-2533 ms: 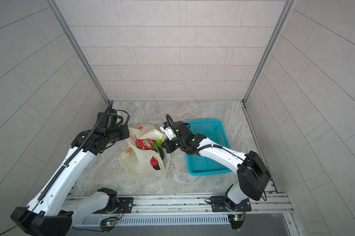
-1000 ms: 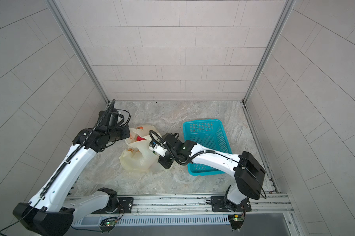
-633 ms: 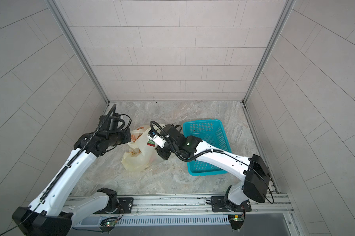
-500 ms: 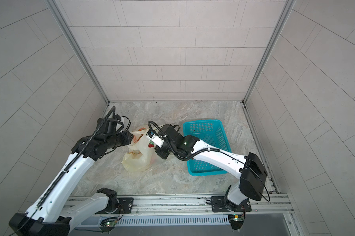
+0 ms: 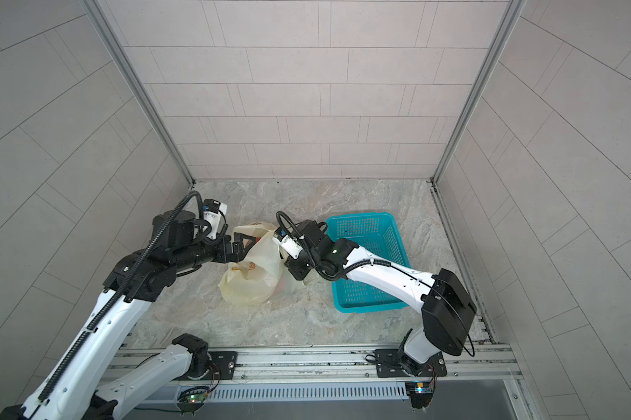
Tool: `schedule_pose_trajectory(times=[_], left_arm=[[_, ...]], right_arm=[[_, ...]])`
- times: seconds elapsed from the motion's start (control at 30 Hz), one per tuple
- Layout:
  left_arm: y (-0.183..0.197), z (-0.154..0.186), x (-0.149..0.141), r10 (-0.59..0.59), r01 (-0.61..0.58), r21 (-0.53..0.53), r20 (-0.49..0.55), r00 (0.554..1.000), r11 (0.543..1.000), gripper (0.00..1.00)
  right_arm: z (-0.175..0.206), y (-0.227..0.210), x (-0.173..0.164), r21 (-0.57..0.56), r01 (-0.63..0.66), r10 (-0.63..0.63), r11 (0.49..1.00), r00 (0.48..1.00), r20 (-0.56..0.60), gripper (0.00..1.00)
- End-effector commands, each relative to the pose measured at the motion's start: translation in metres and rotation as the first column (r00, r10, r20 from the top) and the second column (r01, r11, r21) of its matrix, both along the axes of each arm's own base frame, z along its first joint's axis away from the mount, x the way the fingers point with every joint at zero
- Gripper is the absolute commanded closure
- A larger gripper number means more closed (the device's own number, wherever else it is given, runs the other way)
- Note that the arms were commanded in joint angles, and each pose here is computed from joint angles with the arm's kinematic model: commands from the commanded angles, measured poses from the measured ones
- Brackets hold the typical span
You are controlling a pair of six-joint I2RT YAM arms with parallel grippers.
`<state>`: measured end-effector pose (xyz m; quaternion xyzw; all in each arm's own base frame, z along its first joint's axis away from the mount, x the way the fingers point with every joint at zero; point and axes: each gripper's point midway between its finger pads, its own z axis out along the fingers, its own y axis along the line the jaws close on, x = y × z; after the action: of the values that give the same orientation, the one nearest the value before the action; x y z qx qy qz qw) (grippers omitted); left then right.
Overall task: Place the fruits into the plastic bag
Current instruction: Pick up the plastic bag from the center of the table.
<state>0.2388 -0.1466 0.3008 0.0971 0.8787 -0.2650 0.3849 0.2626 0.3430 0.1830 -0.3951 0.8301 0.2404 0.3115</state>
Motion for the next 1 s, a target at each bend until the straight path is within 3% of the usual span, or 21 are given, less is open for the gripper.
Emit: schedule_pose_trajectory(times=[0.0, 0.3, 0.57, 0.7, 0.8, 0.87, 0.9, 0.93, 0.97], left_arm=[[-0.018, 0.012, -0.011, -0.114, 0.111, 0.044, 0.06, 0.992, 0.993, 0.0], [-0.053, -0.02, 0.003, -0.239, 0.201, 0.31, 0.09, 0.967, 0.929, 0.0], [-0.067, -0.057, 0.022, -0.258, 0.217, 0.352, 0.073, 0.963, 0.91, 0.01], [-0.078, -0.068, 0.022, -0.28, 0.25, 0.313, 0.052, 0.959, 0.916, 0.2], [-0.076, -0.077, 0.024, -0.267, 0.236, 0.322, 0.054, 0.962, 0.917, 0.49], [-0.073, -0.08, 0.027, -0.242, 0.206, 0.318, 0.08, 0.967, 0.926, 0.82], [-0.07, -0.081, 0.031, -0.21, 0.17, 0.313, 0.099, 0.973, 0.934, 0.94], [-0.065, -0.08, 0.035, -0.173, 0.125, 0.31, 0.13, 0.976, 0.942, 1.0], [-0.059, -0.078, 0.04, -0.122, 0.07, 0.303, 0.155, 0.98, 0.95, 1.0]], right_arm=[[0.026, 0.001, 0.001, 0.119, 0.011, -0.011, 0.993, 1.0, 0.0, 1.0], [0.038, 0.0, -0.001, 0.234, 0.036, -0.029, 0.971, 0.999, -0.034, 1.0], [0.046, -0.004, 0.001, 0.261, 0.042, -0.035, 0.964, 0.999, -0.029, 1.0], [0.044, -0.003, 0.001, 0.263, 0.045, -0.037, 0.964, 0.999, -0.034, 1.0], [0.046, -0.004, 0.002, 0.269, 0.049, -0.043, 0.962, 0.999, -0.03, 1.0], [0.046, -0.004, 0.002, 0.269, 0.054, -0.048, 0.962, 0.998, -0.031, 1.0], [0.046, -0.004, 0.002, 0.269, 0.054, -0.048, 0.962, 0.998, -0.03, 1.0], [0.046, -0.005, 0.002, 0.267, 0.057, -0.051, 0.962, 0.998, -0.029, 1.0], [0.046, -0.006, 0.004, 0.266, 0.063, -0.059, 0.962, 0.998, -0.025, 1.0]])
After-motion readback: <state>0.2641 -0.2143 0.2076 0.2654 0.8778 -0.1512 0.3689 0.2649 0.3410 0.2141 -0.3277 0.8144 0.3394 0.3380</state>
